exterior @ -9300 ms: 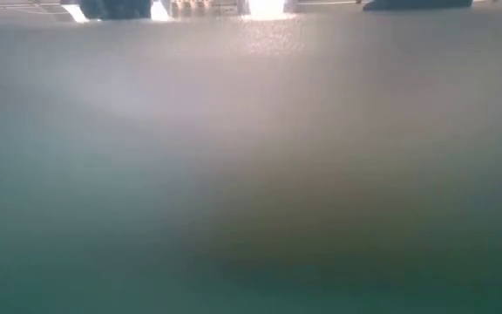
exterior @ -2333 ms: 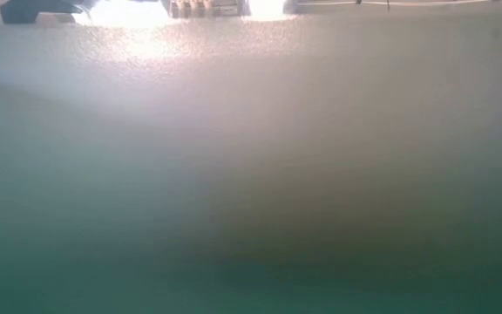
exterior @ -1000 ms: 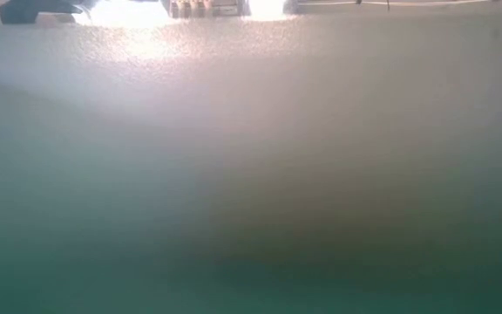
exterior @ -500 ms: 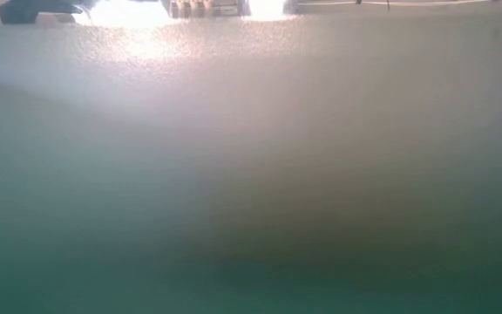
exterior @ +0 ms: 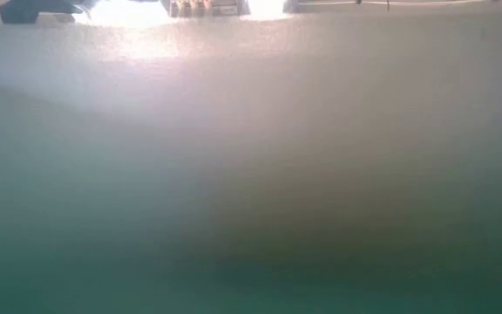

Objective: Sort silverware by color (type)
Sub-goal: Put the green table knife into the white bin

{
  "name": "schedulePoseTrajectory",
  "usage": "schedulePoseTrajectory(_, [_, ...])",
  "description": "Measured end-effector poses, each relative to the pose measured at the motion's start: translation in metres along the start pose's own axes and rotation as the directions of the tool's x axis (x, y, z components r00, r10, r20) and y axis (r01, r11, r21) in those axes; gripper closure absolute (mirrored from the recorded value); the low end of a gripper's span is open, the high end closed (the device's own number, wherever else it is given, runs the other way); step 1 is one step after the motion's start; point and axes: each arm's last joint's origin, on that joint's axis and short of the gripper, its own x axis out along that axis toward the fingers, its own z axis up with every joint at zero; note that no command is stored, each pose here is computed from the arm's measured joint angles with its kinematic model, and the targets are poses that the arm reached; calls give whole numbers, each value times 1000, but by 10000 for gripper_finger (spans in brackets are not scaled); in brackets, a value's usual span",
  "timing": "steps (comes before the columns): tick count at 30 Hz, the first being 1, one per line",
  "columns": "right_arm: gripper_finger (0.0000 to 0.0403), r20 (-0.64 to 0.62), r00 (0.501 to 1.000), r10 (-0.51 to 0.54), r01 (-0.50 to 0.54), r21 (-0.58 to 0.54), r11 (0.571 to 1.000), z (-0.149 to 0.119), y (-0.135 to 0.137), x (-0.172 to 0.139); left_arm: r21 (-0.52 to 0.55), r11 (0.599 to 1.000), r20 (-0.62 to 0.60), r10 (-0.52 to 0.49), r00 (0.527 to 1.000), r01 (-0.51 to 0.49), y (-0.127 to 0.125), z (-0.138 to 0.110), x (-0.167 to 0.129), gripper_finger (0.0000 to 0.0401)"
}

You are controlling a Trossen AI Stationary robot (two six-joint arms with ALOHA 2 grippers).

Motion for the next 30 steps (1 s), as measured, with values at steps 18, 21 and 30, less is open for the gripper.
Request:
schedulePoseTrajectory(18, [333,34,999,18,-16,-64,998,0,9,-6,-14,1000,0,0,1000,0,0,0,0,278])
schedulePoseTrajectory(21, [333,49,998,31,-26,-102,994,-3,14,-10,-17,1000,-4,-6,1000,6,0,0,0,278])
schedulePoseTrajectory(30, [336,255,961,111,-71,-162,984,-32,27,-36,-18,1000,-4,-7,1000,7,0,0,0,278])
